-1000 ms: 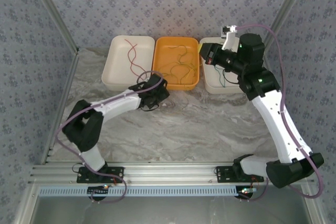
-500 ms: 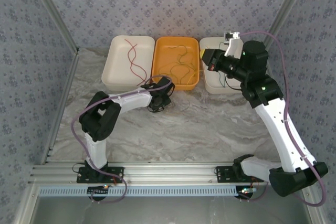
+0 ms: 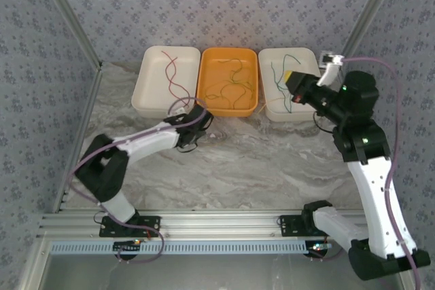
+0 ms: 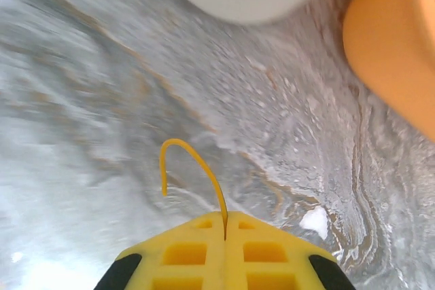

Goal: Untangle the cables

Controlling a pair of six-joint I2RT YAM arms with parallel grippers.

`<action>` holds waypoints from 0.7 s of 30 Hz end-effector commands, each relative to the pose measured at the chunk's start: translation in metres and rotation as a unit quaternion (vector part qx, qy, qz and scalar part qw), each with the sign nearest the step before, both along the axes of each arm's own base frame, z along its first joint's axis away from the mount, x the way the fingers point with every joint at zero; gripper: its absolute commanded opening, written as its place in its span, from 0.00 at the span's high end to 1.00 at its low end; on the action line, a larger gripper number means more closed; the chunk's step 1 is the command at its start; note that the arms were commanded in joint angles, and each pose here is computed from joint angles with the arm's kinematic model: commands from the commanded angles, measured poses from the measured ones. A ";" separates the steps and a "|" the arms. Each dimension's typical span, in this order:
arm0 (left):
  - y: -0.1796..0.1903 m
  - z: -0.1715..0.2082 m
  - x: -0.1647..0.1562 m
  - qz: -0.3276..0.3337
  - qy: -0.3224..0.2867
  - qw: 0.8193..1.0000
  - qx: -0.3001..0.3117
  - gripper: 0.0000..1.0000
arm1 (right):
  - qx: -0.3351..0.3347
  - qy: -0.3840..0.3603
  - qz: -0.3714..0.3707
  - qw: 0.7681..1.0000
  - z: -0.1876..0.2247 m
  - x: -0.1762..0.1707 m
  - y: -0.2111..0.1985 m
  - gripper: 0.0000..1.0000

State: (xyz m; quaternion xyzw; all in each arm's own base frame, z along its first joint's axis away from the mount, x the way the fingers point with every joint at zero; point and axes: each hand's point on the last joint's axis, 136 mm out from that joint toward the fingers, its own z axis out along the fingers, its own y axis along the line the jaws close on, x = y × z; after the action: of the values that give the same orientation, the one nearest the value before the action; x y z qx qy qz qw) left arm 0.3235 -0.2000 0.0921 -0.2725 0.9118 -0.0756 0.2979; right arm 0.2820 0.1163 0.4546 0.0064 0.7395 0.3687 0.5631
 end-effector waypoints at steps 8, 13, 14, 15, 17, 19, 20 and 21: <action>0.077 0.012 -0.049 0.043 -0.038 0.998 0.036 1.00 | 0.038 -0.058 -0.053 0.996 0.058 0.006 -0.043 1.00; 0.089 -0.001 -0.069 0.048 -0.022 0.998 0.037 1.00 | 0.039 -0.085 -0.068 0.993 0.082 0.022 -0.050 1.00; 0.090 -0.004 -0.072 0.047 -0.022 0.998 0.035 1.00 | 0.050 -0.087 -0.067 0.993 0.088 0.024 -0.049 1.00; 0.090 -0.006 -0.076 0.045 -0.021 0.998 0.035 1.00 | 0.054 -0.092 -0.068 0.992 0.093 0.027 -0.050 1.00; 0.090 -0.008 -0.080 0.041 -0.020 0.998 0.034 1.00 | 0.062 -0.096 -0.070 0.991 0.099 0.033 -0.051 1.00; 0.088 -0.009 -0.083 0.035 -0.020 0.999 0.034 1.00 | 0.071 -0.103 -0.070 0.990 0.104 0.038 -0.052 1.00; 0.086 -0.009 -0.083 0.029 -0.021 0.999 0.034 1.00 | 0.076 -0.107 -0.069 0.989 0.107 0.041 -0.051 1.00; 0.082 -0.007 -0.083 0.019 -0.025 0.999 0.031 1.00 | 0.081 -0.110 -0.064 0.989 0.110 0.044 -0.049 1.00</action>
State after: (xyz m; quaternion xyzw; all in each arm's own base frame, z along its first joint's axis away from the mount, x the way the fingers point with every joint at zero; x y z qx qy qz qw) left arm 0.2443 -0.1154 0.0813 -0.2865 0.8993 -0.0425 0.3276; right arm 0.3332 0.0665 0.5283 0.0698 0.6806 0.3709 0.6279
